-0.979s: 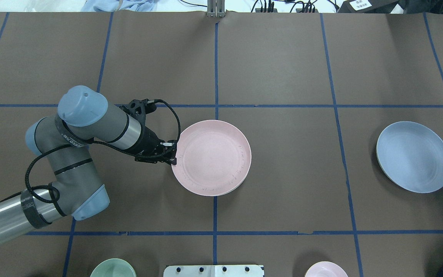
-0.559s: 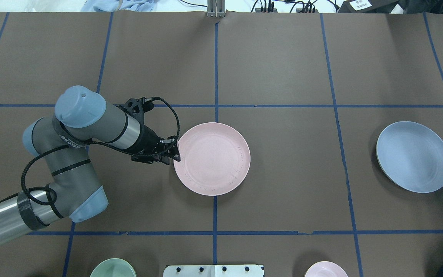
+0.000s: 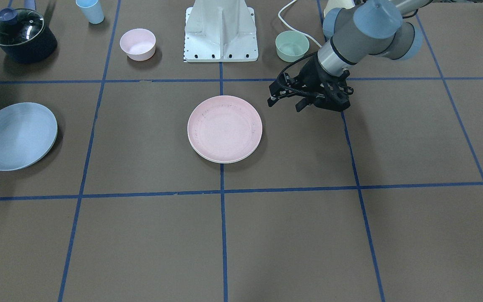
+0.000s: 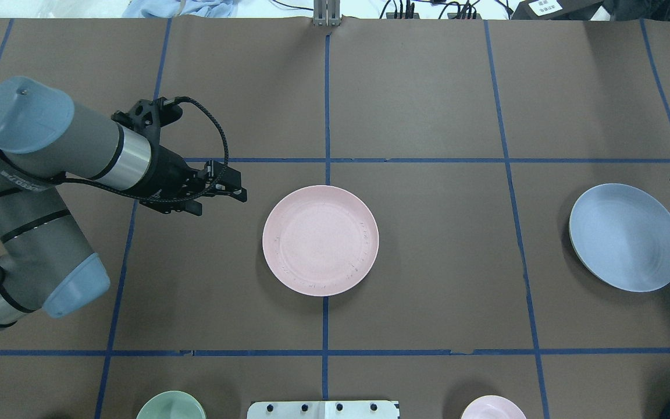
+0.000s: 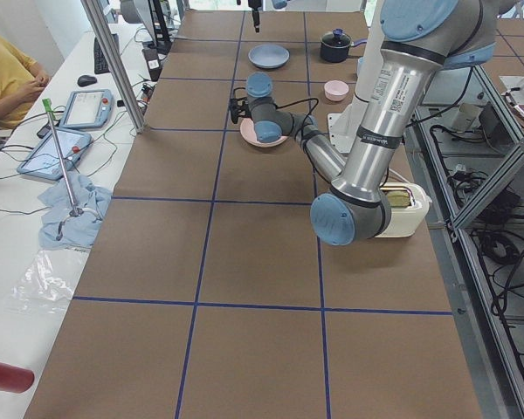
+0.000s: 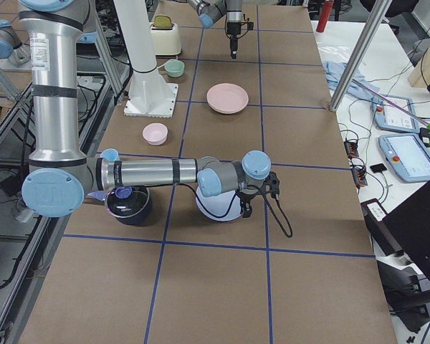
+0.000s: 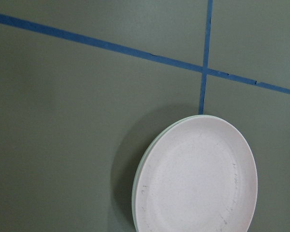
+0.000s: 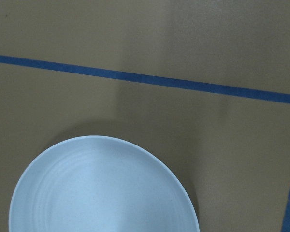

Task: Stack three plates with pink and blue
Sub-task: 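Open the left gripper and draw it back from the stacked plates, then lower the right gripper to the rim of the light blue plate and grasp it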

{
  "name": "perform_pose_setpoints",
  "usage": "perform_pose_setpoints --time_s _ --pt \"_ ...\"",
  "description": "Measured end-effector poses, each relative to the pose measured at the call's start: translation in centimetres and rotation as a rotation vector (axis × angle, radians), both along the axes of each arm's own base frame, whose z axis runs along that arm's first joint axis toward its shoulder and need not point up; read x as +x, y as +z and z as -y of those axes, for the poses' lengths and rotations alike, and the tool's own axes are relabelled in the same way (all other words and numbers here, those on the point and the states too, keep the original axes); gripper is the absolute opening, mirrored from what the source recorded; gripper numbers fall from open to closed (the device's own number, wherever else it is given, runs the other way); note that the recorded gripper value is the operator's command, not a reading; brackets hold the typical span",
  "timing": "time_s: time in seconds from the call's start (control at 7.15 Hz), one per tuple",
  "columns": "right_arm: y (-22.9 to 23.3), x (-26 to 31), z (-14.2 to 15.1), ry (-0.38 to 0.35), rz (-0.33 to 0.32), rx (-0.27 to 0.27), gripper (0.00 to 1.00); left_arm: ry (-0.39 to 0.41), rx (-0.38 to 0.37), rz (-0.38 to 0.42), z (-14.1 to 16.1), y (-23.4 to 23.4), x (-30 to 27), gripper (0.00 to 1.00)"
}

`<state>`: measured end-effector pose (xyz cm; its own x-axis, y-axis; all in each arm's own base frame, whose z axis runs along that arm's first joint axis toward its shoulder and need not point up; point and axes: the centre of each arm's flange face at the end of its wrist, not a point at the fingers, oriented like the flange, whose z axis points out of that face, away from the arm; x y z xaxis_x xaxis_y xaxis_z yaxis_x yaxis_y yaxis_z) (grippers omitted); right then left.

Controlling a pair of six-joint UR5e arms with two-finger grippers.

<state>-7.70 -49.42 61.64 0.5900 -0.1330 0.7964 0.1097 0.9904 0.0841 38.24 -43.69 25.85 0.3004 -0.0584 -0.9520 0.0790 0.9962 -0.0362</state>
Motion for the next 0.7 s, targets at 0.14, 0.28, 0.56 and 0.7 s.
perform_pose_setpoints --time_s 0.14,0.28,0.56,0.7 --pt "0.7 -0.9 -0.1 0.012 0.004 -0.012 0.99 0.000 0.024 0.006 0.1 0.3 -0.7 1.00" --pt "1.3 -2.1 -0.2 0.005 0.001 -0.016 0.99 -0.004 0.032 0.013 0.3 0.5 -1.0 1.00" --pt "3.0 -3.7 -0.7 -0.021 -0.010 -0.018 0.97 -0.018 0.034 0.017 0.8 0.5 -1.8 1.00" --pt "4.4 -4.0 -1.0 -0.028 -0.014 -0.015 0.93 -0.020 0.034 0.018 0.8 0.5 -1.9 1.00"
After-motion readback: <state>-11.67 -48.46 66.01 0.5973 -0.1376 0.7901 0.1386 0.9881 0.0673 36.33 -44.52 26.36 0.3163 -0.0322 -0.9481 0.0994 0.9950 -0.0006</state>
